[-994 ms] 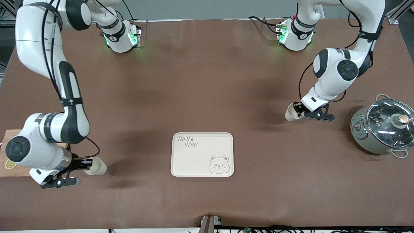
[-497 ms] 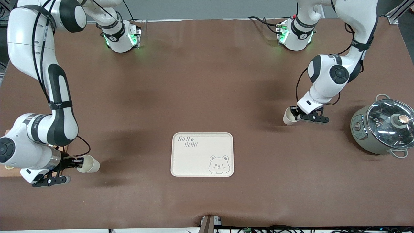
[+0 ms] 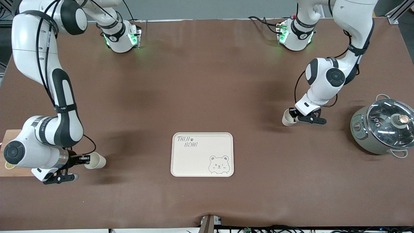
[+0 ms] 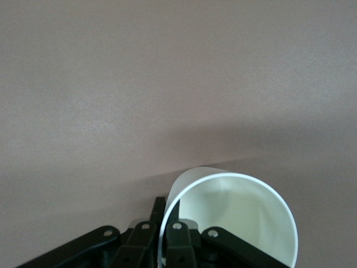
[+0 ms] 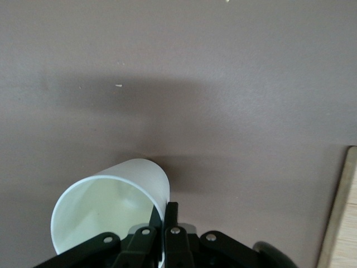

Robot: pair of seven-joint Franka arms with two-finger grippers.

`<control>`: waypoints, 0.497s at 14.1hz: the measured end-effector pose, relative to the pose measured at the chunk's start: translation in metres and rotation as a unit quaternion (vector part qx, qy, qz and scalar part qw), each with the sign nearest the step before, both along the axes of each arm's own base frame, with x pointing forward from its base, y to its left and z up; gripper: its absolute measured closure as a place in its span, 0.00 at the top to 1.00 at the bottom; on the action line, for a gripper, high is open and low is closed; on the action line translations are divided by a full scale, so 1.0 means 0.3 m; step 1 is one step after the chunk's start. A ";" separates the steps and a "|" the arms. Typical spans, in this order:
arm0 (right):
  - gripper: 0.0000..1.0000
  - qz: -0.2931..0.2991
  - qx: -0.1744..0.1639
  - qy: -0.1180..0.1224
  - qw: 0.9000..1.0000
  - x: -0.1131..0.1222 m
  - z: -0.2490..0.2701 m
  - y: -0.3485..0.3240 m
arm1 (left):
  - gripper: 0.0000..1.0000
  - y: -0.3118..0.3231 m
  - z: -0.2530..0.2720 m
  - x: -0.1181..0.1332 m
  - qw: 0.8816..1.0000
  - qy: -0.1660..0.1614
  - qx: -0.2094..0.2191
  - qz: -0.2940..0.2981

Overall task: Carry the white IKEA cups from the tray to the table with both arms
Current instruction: 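Lower the cups onto the table and open both grippers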

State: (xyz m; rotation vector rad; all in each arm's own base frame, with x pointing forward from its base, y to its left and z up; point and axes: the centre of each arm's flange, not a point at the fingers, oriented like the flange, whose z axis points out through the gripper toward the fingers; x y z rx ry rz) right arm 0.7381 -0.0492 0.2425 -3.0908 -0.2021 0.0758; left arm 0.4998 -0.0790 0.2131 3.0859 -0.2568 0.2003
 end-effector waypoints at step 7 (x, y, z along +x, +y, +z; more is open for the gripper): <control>0.25 -0.007 0.014 0.005 1.000 -0.003 -0.030 0.012 | 0.18 -0.006 0.001 0.001 1.000 -0.001 0.000 -0.004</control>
